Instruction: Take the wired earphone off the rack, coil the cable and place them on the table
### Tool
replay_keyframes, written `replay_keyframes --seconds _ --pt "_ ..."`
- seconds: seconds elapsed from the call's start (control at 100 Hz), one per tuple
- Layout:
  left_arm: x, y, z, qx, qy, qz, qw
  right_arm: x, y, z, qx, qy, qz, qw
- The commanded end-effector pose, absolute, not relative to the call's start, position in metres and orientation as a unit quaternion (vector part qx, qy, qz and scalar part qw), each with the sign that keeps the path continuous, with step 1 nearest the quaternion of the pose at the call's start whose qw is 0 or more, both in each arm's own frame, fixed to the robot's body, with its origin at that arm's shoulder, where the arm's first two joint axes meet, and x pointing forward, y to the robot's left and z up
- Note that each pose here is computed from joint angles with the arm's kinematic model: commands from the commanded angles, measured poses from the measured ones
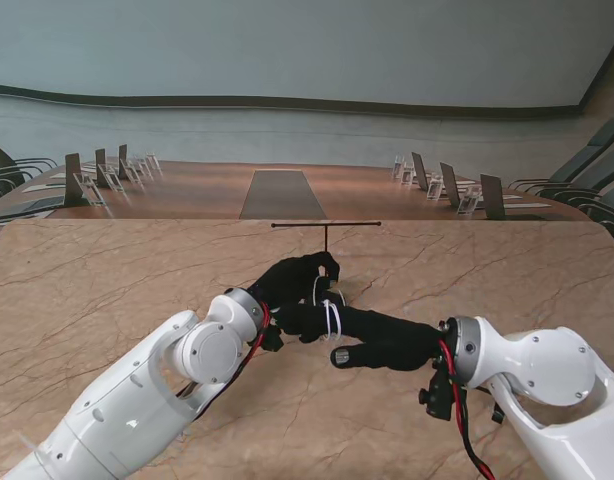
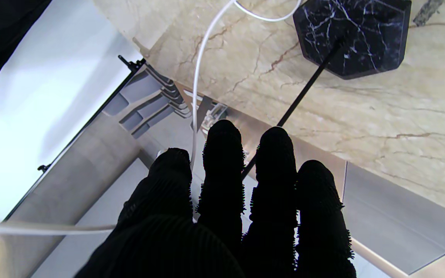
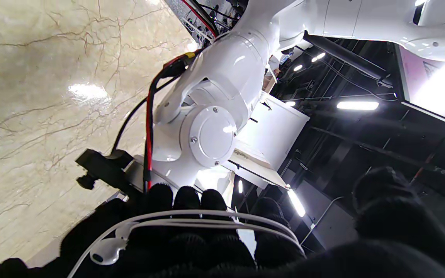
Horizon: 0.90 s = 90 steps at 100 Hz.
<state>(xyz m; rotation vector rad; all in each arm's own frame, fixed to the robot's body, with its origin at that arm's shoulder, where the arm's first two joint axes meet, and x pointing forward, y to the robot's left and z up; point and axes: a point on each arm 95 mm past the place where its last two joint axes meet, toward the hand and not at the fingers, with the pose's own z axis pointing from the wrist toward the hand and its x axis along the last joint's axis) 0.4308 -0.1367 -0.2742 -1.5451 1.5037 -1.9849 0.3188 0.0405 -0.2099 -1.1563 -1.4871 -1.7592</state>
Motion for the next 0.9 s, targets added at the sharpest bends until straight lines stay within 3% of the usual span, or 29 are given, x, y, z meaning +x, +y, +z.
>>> replay_keyframes --seconds 0.0,0.89 --pt "0.429 -0.136 -0.27 -0.523 0.507 -0.676 0.107 0.314 0.04 -0.215 -0.439 -0.556 -0.649 0.279" --pt "0.415 -0.139 -0.239 -0.475 0.522 -0.699 0.113 0.322 0.015 -0.272 -0.567 -0.525 -0.588 0.239"
